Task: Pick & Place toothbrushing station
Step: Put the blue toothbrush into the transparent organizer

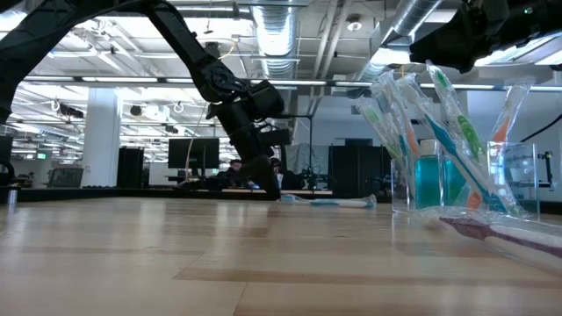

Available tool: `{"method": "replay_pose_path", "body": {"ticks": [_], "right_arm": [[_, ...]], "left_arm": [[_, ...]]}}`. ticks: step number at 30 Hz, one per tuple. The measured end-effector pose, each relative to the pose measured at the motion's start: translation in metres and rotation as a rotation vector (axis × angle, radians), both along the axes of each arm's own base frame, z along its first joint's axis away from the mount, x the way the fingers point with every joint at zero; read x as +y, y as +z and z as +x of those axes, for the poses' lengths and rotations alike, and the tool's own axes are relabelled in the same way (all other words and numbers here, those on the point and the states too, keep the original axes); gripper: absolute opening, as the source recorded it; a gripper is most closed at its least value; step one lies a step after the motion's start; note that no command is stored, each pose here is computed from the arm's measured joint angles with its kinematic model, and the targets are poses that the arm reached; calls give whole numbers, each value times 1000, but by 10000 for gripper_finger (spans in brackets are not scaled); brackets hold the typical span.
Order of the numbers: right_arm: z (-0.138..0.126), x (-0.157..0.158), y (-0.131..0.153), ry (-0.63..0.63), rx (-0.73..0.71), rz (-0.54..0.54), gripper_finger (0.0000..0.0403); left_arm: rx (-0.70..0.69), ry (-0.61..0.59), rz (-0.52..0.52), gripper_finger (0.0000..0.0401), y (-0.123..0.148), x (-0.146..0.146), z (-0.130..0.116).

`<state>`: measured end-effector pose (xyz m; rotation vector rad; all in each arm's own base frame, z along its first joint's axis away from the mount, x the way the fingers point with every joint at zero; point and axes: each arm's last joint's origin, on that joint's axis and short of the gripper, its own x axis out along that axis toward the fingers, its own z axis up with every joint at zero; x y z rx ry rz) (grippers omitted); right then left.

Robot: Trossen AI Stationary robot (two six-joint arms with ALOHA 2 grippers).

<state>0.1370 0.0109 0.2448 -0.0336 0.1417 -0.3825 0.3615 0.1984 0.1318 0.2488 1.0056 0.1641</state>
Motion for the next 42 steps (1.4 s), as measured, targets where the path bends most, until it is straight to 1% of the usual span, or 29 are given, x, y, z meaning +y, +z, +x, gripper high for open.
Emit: {"method": "replay_pose_path", "body": {"ticks": [5, 10, 15, 18, 21, 25, 32, 40, 42], "right_arm": [[0, 0, 0, 0, 0, 0, 162], [0, 0, 0, 0, 0, 0, 162], [0, 0, 0, -1, 0, 0, 160], [0, 0, 0, -1, 0, 0, 158], [0, 0, 0, -1, 0, 0, 157], [0, 0, 0, -1, 0, 0, 157], [0, 0, 0, 0, 0, 0, 154], [7, 1, -5, 0, 36, -6, 154], [9, 2, -4, 0, 25, -5, 154]], "left_arm": [[0, -1, -1, 59, 0, 0, 0], [29, 24, 24, 8, -4, -1, -3], [64, 47, 44, 1, -11, -3, -9], [69, 55, 51, 1, -10, -6, -8], [95, 66, 83, 1, -6, -12, -8], [71, 85, 163, 0, 14, -20, -6], [-8, 97, 264, 0, 57, -39, -5], [-91, 79, 363, 0, 98, -64, -8], [-112, 73, 374, 0, 106, -70, -9]]}}
